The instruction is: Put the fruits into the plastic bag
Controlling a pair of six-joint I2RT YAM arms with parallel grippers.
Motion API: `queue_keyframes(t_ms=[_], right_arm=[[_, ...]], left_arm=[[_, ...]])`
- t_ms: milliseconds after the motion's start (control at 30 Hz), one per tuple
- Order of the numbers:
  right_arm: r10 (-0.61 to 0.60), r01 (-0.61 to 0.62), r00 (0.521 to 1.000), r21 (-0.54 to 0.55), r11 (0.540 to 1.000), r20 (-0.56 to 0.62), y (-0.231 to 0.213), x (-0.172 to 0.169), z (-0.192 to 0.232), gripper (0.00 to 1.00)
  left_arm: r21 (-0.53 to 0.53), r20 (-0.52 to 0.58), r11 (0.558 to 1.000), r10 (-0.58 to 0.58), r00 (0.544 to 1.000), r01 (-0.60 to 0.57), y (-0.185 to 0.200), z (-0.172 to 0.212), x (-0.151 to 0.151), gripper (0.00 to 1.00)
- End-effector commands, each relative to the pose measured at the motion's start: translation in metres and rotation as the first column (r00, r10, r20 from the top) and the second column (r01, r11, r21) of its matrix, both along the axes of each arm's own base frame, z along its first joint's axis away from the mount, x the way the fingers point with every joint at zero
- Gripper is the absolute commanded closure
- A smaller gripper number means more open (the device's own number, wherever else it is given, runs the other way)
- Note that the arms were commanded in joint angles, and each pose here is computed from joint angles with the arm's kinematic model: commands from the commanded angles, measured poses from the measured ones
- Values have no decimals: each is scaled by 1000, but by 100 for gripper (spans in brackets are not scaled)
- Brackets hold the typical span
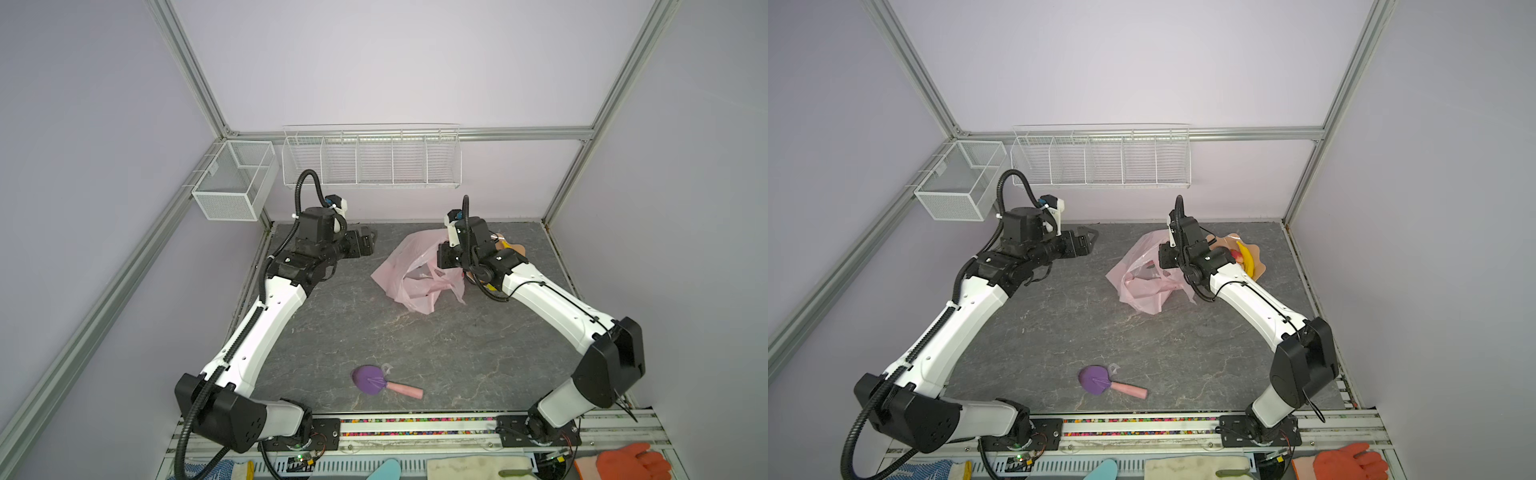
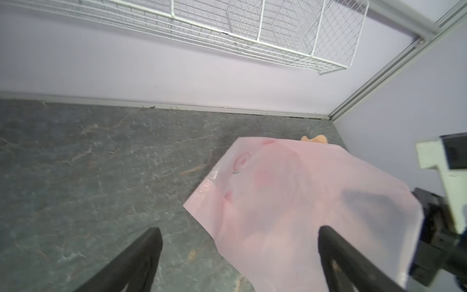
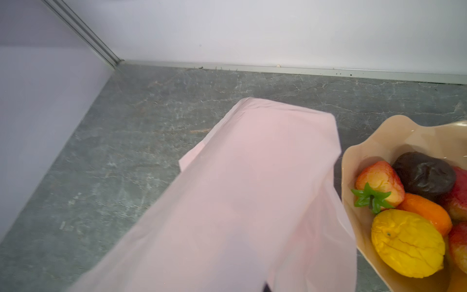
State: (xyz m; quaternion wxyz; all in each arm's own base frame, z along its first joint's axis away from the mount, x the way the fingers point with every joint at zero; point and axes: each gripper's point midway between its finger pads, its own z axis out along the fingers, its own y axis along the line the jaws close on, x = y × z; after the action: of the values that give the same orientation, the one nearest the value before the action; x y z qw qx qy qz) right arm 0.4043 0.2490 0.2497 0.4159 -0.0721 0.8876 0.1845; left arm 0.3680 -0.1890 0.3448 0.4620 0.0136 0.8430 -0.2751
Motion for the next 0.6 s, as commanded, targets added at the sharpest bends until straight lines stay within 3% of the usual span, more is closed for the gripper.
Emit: queue_keyframes(t_ms=[0, 133, 233, 300, 567], right_arm=[[-54, 63, 994, 85, 994, -96, 8, -5, -13, 93], [-53, 67, 990, 111, 992, -127, 13, -3, -17, 93], [-55, 74, 987, 126, 989, -148, 16, -4, -19, 93], [-59, 81, 986, 134, 988, -157, 16, -4, -19, 93], [-44, 79, 978, 171, 982, -204, 23, -9, -29, 93]], left_arm=[[-270, -152, 960, 35, 988, -75, -27, 17, -54, 1], [-122, -401, 991, 9, 916, -63, -63, -67, -112, 1], [-166, -481, 985, -39, 876, -47, -94, -103, -136, 1], [-197, -510, 978, -46, 859, -65, -106, -111, -138, 1], [-112, -587, 978, 77, 806, -176, -114, -149, -120, 0]])
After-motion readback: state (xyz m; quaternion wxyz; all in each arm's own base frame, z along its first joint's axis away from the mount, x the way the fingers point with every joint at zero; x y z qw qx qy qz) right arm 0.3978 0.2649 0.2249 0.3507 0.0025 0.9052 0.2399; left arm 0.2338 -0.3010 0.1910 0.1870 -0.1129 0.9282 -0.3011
